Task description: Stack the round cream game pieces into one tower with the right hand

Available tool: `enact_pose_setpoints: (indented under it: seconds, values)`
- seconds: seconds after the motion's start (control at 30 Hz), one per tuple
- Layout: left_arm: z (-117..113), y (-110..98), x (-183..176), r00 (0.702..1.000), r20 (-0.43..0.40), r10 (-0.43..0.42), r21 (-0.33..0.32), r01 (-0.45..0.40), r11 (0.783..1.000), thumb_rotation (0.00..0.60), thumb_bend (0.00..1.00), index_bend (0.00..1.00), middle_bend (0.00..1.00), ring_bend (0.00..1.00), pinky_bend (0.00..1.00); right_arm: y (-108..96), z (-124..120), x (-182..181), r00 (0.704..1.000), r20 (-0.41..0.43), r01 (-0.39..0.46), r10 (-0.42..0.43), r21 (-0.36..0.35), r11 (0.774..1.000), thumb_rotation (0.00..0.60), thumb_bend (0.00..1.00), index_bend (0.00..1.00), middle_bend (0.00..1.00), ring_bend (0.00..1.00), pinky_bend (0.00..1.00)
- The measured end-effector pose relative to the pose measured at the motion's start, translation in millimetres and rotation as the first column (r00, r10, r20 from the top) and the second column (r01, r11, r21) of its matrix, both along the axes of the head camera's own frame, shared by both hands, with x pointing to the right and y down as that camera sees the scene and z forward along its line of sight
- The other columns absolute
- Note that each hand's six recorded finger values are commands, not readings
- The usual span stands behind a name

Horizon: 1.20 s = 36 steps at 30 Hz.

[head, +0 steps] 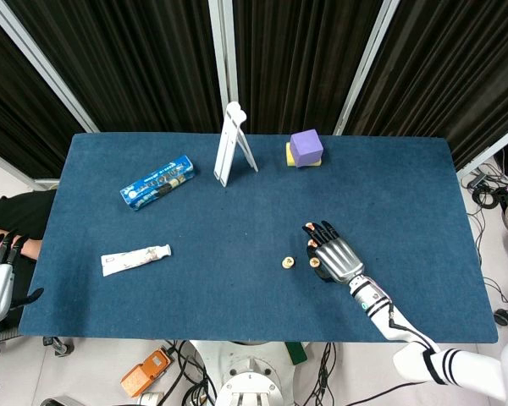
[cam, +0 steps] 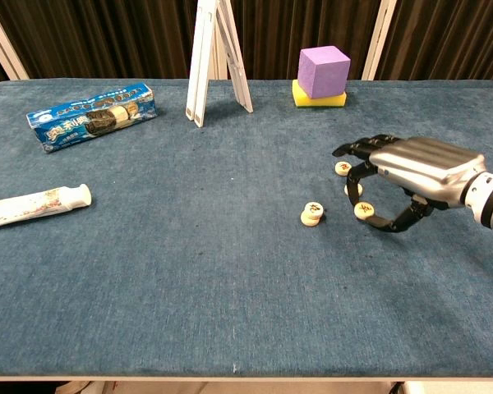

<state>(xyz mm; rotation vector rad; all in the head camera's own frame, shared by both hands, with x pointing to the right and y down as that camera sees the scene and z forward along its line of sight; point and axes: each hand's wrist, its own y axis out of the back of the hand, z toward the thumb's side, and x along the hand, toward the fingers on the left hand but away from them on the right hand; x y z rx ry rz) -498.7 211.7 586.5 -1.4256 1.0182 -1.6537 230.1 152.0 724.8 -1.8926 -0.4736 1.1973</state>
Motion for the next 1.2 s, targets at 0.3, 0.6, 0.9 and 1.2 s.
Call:
enact_pose_setpoints:
  seconds: [0.3,0.6,0.9,1.2]
  values:
    - [-0.9,-0.4,1.0,1.0,-0.001,0.004,0.002,-0.004,1.0,0.6,0.03,0.1,0.03,0.01,0.0,-13.6,-15.6,-34.2,0.997,0.054,0.054,-0.056,0.023,0.998,0.6,0.54,0.54,0.12,0.0,0.03]
    - [-1.1,0.2,-0.4,1.0,0.003,-0.001,0.0,0.001,1.0,0.6,0.03,0.1,0.03,0.01,0.0,-13.4,-10.2,-53.1,0.995,0.041,0.092,-0.092,0.012,0.996,0.6,0.54,0.52,0.12,0.0,0.03]
    - [-0.5,0.7,-1.2,1.0,0.003,-0.003,-0.002,0.003,1.0,0.6,0.03,0.1,0.03,0.01,0.0,-12.5,-7.2,-54.9,0.994,0.029,0.101,-0.101,0.012,0.995,0.6,0.54,0.51,0.12,0.0,0.03]
    - [0.2,1.4,-1.9,1.0,0.003,-0.005,-0.003,0.005,1.0,0.6,0.03,0.1,0.03,0.01,0.0,-9.9,-4.9,-56.9,0.993,0.028,0.11,-0.11,0.007,0.994,0.6,0.54,0.49,0.12,0.0,0.03]
